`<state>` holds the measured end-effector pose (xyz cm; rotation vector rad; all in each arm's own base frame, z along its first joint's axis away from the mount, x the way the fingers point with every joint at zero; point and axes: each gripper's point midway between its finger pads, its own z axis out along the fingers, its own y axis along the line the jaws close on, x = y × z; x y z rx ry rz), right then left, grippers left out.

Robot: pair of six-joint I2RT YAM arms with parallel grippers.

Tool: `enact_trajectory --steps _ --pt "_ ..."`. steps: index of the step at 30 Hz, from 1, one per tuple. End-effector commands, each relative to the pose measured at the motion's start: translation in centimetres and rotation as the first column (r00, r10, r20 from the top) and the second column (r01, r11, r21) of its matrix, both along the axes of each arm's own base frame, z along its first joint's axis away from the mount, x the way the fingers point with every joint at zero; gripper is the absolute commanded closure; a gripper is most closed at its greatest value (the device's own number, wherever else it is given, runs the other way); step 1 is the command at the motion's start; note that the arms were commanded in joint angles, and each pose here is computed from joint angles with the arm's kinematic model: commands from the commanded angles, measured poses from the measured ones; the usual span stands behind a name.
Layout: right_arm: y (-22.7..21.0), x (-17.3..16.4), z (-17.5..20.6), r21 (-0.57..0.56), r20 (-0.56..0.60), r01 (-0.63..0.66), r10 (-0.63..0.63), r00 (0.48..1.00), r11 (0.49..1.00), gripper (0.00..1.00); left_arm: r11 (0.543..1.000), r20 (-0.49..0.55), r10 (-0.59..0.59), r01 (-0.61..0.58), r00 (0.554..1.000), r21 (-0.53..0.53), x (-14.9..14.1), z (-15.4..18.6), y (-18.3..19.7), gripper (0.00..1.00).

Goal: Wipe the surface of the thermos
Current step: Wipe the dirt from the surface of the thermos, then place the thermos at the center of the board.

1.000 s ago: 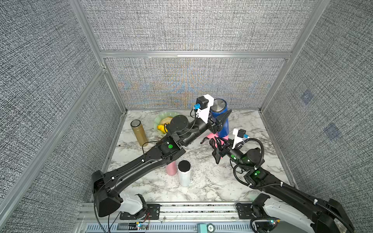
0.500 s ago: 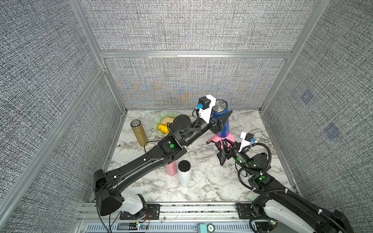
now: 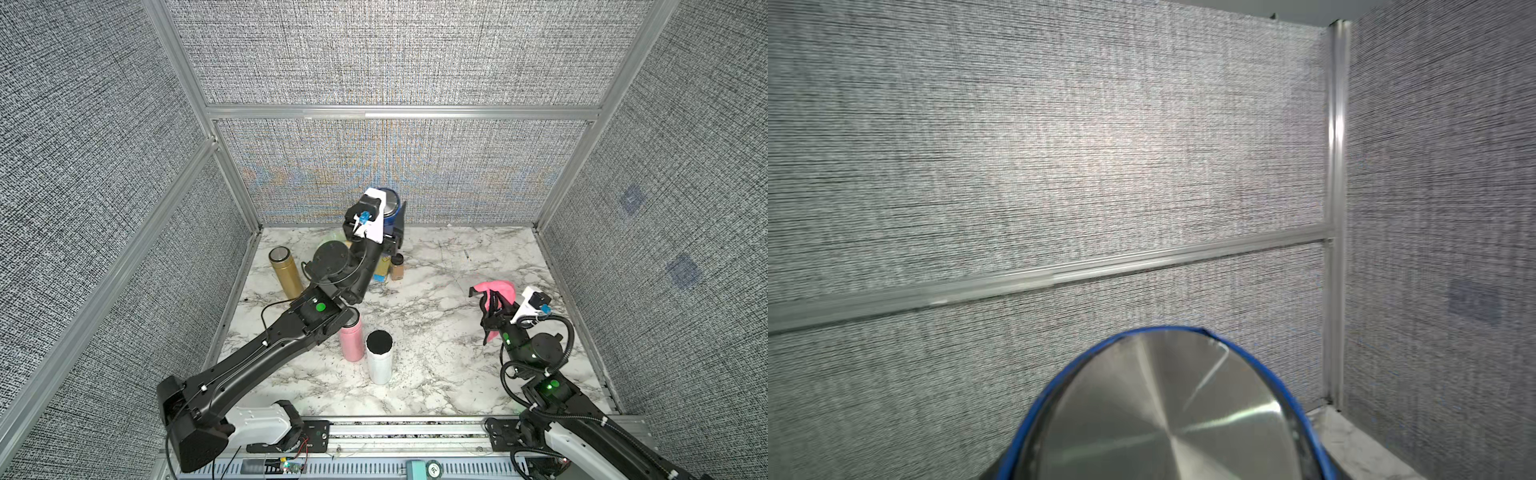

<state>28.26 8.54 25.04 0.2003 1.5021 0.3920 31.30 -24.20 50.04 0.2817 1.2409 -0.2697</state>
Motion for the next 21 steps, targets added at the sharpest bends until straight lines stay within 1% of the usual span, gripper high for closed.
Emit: enact_trajectory --steps 1,3,5,7,10,11,12,14,15,19,21 --pt "-3.5 1.2 -2.5 -0.140 -0.094 0.202 -0.216 0.972 0.969 1.00 0.982 0.002 0.191 -0.191 0.982 -0.005 1.4 -0.5 5.3 1.00" --pt "-4.7 1.9 -4.0 -0.179 -0.136 0.256 -0.281 0.950 0.950 1.00 0.947 -0.024 0.322 -0.322 0.947 0.012 2.1 -2.4 9.2 1.00" --pt "-5.9 2.3 -5.4 -0.195 -0.166 0.309 -0.341 0.925 0.931 1.00 0.928 -0.046 0.373 -0.374 0.927 0.002 2.2 -4.6 12.3 1.00" --pt "-7.0 2.8 -6.9 -0.197 -0.197 0.351 -0.388 0.900 0.915 1.00 0.915 -0.077 0.401 -0.403 0.913 -0.013 2.4 -6.6 14.6 1.00" --pt "-7.7 4.1 -8.5 -0.194 -0.261 0.374 -0.415 0.872 0.907 1.00 0.875 -0.128 0.481 -0.484 0.867 0.014 3.6 -10.2 16.9 1.00" --pt "-7.8 4.4 -9.2 -0.201 -0.277 0.379 -0.423 0.863 0.903 1.00 0.867 -0.142 0.495 -0.498 0.857 0.014 3.9 -11.1 17.2 1.00" --pt "-7.8 4.7 -9.5 -0.203 -0.283 0.381 -0.426 0.859 0.902 1.00 0.871 -0.149 0.488 -0.491 0.860 0.019 4.2 -12.0 17.1 1.00" --pt "-7.3 5.2 -9.9 -0.212 -0.298 0.357 -0.408 0.863 0.910 1.00 0.892 -0.157 0.449 -0.451 0.880 0.026 4.6 -14.0 16.2 1.00" --pt "-7.2 5.3 -10.0 -0.215 -0.303 0.352 -0.405 0.863 0.911 1.00 0.894 -0.163 0.445 -0.448 0.881 0.021 4.8 -14.7 16.1 1.00" --pt "-7.2 5.2 -10.2 -0.209 -0.306 0.349 -0.400 0.864 0.913 1.00 0.896 -0.192 0.432 -0.443 0.881 -0.014 5.8 -17.3 16.5 1.00" --pt "-7.1 5.1 -10.3 -0.207 -0.312 0.341 -0.392 0.865 0.917 1.00 0.889 -0.218 0.441 -0.457 0.871 -0.025 6.6 -18.2 17.2 1.00"
